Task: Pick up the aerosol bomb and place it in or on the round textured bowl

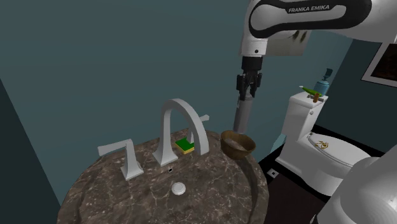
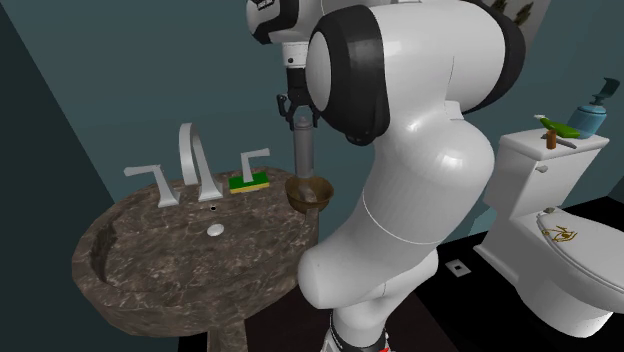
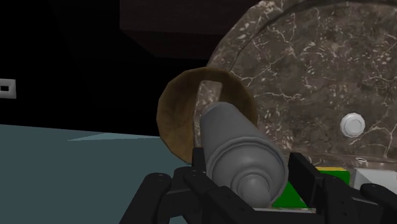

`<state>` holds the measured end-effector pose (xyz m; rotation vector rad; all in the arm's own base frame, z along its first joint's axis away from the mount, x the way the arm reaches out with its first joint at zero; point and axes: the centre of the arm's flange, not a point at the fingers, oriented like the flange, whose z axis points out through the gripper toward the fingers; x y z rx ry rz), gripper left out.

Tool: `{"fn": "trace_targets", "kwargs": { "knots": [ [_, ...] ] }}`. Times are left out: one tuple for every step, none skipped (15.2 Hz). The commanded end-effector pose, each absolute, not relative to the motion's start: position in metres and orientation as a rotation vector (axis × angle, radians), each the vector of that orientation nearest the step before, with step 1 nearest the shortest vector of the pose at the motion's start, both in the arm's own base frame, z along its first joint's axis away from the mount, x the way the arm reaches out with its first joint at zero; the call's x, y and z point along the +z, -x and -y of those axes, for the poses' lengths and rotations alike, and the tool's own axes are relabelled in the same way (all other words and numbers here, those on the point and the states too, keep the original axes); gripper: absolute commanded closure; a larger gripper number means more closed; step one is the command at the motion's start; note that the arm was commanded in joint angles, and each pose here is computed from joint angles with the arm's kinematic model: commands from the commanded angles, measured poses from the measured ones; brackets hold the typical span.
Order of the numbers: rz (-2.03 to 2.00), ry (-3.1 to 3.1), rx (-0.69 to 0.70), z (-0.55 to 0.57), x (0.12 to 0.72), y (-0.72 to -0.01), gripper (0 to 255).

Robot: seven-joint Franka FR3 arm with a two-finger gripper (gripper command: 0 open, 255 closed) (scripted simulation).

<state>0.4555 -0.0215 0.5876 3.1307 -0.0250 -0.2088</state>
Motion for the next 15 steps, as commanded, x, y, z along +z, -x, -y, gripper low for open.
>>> {"fn": "trace_targets", "kwargs": {
  "knots": [
    [0.025, -3.131, -0.208, 0.022, 0.578, -0.455, 255],
    [0.025, -3.131, -0.208, 0.022, 0.573, -0.455, 255],
    [0.025, -3.131, -0.208, 0.022, 0.567, -0.455, 255],
    [0.025, -3.131, -0.208, 0.022, 0.562, -0.455, 255],
    [0.025, -3.131, -0.208, 0.022, 0.557, -0.455, 255],
    [0.025, -3.131, -0.208, 0.022, 0.552, -0.455, 255],
    [0.025, -3.131, -0.208, 0.022, 0.546, -0.455, 255],
    [0.025, -3.131, -0.208, 0.022, 0.541, -0.455, 255],
    [0.025, -3.131, -0.208, 0.022, 0.536, -0.455, 255],
    [0.025, -3.131, -0.208, 0.022, 0.530, -0.455, 255],
    [0.025, -3.131, -0.208, 0.022, 0.530, -0.455, 255],
    [0.025, -3.131, -0.208, 0.022, 0.530, -0.455, 255],
    [0.025, -3.131, -0.208, 0.022, 0.530, -0.455, 255],
    [0.025, -3.131, -0.208, 0.022, 0.530, -0.455, 255],
    [0.025, -3.131, -0.208, 0.022, 0.530, -0.455, 255]
  ]
}}
